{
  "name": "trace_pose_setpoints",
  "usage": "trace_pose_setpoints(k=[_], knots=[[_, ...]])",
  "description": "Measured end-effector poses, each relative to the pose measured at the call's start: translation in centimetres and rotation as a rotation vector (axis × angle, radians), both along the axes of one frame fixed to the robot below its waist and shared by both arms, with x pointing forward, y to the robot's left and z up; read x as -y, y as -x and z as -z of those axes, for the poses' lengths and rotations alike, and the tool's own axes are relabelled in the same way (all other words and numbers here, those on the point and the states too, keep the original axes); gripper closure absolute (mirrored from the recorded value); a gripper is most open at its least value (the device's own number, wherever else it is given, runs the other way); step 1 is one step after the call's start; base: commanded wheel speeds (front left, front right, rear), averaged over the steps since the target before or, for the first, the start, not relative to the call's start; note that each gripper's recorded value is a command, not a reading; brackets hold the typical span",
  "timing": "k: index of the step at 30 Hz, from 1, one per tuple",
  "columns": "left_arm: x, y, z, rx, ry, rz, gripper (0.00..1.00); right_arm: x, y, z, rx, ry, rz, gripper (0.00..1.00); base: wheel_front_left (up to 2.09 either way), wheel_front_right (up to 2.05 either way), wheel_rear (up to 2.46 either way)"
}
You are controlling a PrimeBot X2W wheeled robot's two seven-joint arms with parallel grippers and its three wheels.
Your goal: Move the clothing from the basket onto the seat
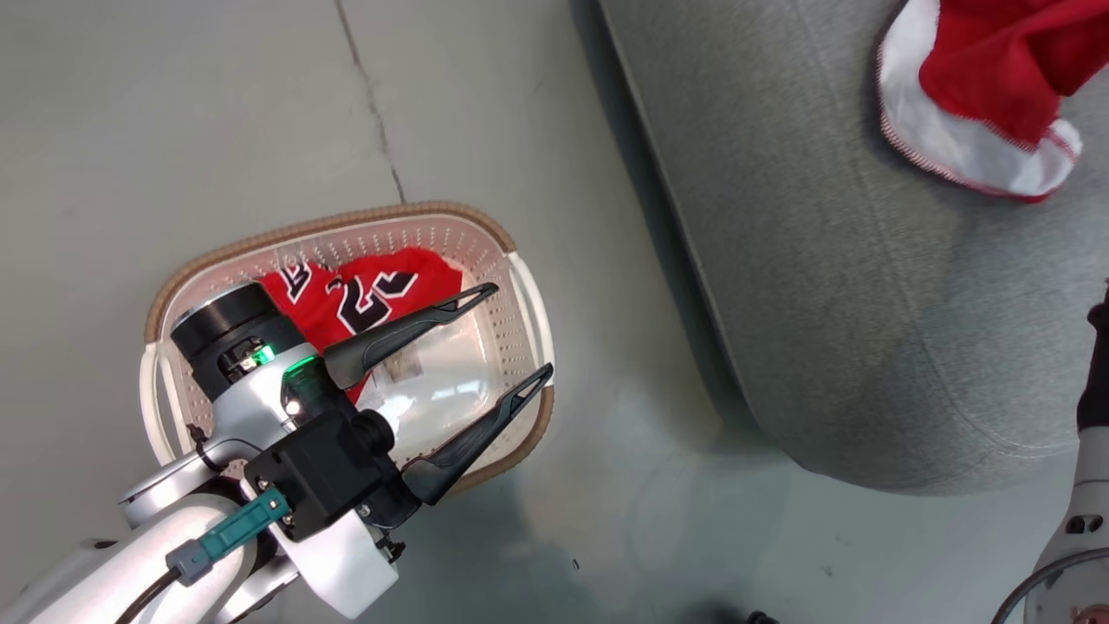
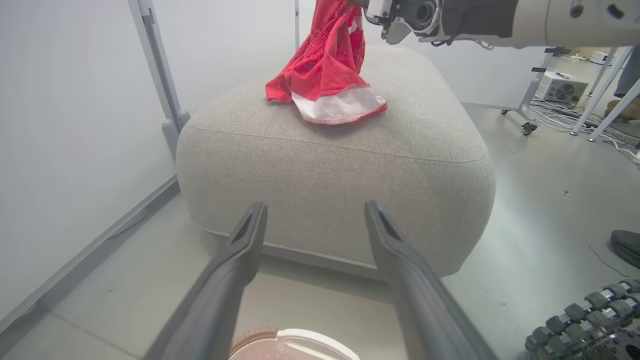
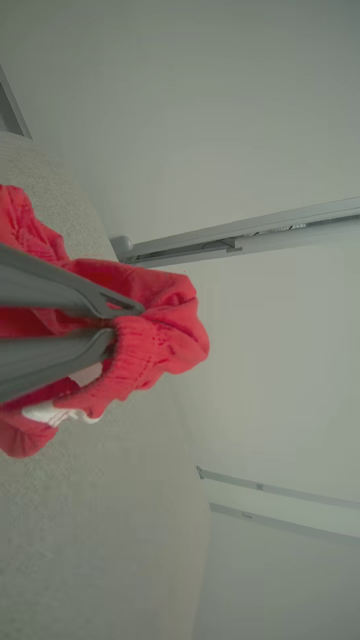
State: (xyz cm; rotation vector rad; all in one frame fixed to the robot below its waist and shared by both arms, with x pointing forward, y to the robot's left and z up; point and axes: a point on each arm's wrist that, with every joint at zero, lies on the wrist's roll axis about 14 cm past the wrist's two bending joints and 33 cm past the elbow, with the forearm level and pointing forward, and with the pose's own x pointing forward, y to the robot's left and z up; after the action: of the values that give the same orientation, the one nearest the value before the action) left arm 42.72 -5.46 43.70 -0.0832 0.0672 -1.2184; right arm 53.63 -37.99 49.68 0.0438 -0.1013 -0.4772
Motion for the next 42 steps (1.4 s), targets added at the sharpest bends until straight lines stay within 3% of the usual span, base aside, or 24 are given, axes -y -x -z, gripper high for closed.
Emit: trace_pose_setpoints(k=[6, 7, 8, 14, 26, 34, 42], knots=[[-0.7, 0.1, 1.9, -0.043, -0.018, -0.001, 0.00, 1.1, 2.3, 6.8, -0.151, -0.088, 0.071, 1.00, 0.00, 0.00, 0.00], [-0.7, 0.2, 2.0, -0.046, -0.020, -0.001, 0.00, 1.2, 2.7, 7.5, -0.167, -0.102, 0.081, 0.59, 0.00, 0.00, 0.00], [-0.8, 0.2, 1.9, -0.045, -0.021, -0.001, 0.00, 1.4, 3.0, 7.8, -0.172, -0.112, 0.092, 0.02, 0.00, 0.00, 0.00], [-0.7, 0.1, 1.1, -0.028, -0.010, -0.012, 0.00, 1.9, 5.2, 8.3, -0.190, -0.135, 0.124, 0.00, 0.00, 0.00, 0.00], [-1.3, 0.5, -3.0, 0.001, 0.044, -0.152, 0.00, -1.8, 8.8, 6.1, -0.175, -0.105, 0.003, 0.00, 0.00, 0.00, 0.00], [-4.6, 0.8, -4.6, -0.015, 0.052, -0.348, 0.00, -6.8, 9.4, 2.7, -0.069, -0.090, -0.153, 0.00, 0.00, 0.00, 0.00], [-10.1, 0.6, -6.3, 0.001, 0.060, -0.591, 0.00, -15.0, 9.1, 0.6, 0.011, -0.112, -0.386, 0.00, 0.00, 0.00, 0.00]])
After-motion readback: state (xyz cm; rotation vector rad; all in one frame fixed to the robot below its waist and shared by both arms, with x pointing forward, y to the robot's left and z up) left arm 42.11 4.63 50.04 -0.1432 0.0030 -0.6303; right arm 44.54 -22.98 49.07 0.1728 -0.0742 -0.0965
